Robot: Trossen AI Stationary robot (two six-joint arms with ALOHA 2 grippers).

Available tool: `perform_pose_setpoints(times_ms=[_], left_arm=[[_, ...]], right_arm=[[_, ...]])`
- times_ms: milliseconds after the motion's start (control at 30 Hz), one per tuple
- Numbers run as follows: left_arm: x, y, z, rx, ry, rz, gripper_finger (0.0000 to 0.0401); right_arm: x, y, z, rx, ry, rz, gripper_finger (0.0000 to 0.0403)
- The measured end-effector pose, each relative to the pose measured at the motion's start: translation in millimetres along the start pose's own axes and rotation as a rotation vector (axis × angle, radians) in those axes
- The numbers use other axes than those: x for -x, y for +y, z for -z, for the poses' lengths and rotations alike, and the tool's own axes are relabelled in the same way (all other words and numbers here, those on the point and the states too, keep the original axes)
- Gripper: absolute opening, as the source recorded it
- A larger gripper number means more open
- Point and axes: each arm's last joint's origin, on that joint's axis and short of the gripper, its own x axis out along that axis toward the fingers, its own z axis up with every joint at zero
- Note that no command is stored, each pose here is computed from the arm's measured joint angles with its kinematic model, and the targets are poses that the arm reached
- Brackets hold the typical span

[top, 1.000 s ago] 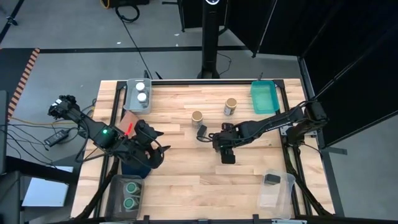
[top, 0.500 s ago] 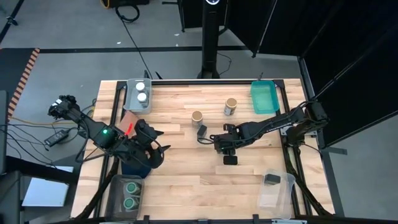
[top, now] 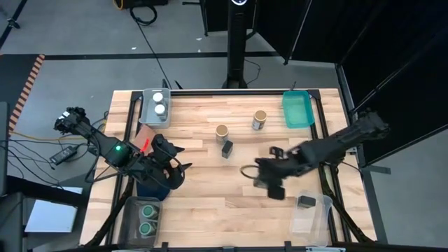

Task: Sort spices by type
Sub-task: Put bottom black spice can into the transparent bin

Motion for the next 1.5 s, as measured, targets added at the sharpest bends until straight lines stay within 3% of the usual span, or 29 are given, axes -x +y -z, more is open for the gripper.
perform_pose_setpoints(times_ms=[267, 500, 633, 767, 967, 1500], left_arm=[[0.0, 0.4, 0.0, -0.005, -0.004, -0.007, 0.0302], [0.0, 0.3, -0.1, -0.004, -0.005, -0.007, 0.0302], [0.0, 0.3, -0.1, -0.004, -0.006, -0.007, 0.0302], [0.0, 0.5, -0.3, -0.004, -0.014, -0.015, 0.0302], [-0.2, 1.2, -1.1, -0.004, -0.033, -0.032, 0.0302], [-0.1, 2.4, -1.3, -0.010, -0.055, -0.059, 0.0302]], right_arm=[[50.6, 35.4, 49.7, -0.209, 0.002, -0.160, 0.0131], [69.4, 69.0, 96.9, -0.346, 0.095, -0.241, 0.0131], [65.7, 83.0, 122.3, -0.423, 0.149, -0.165, 0.0131], [52.5, 88.7, 141.4, -0.494, 0.190, 0.008, 0.0131], [24.7, 96.5, 154.3, -0.486, 0.218, 0.228, 0.0131], [-11.3, 108.6, 163.7, -0.422, 0.243, 0.381, 0.0131]])
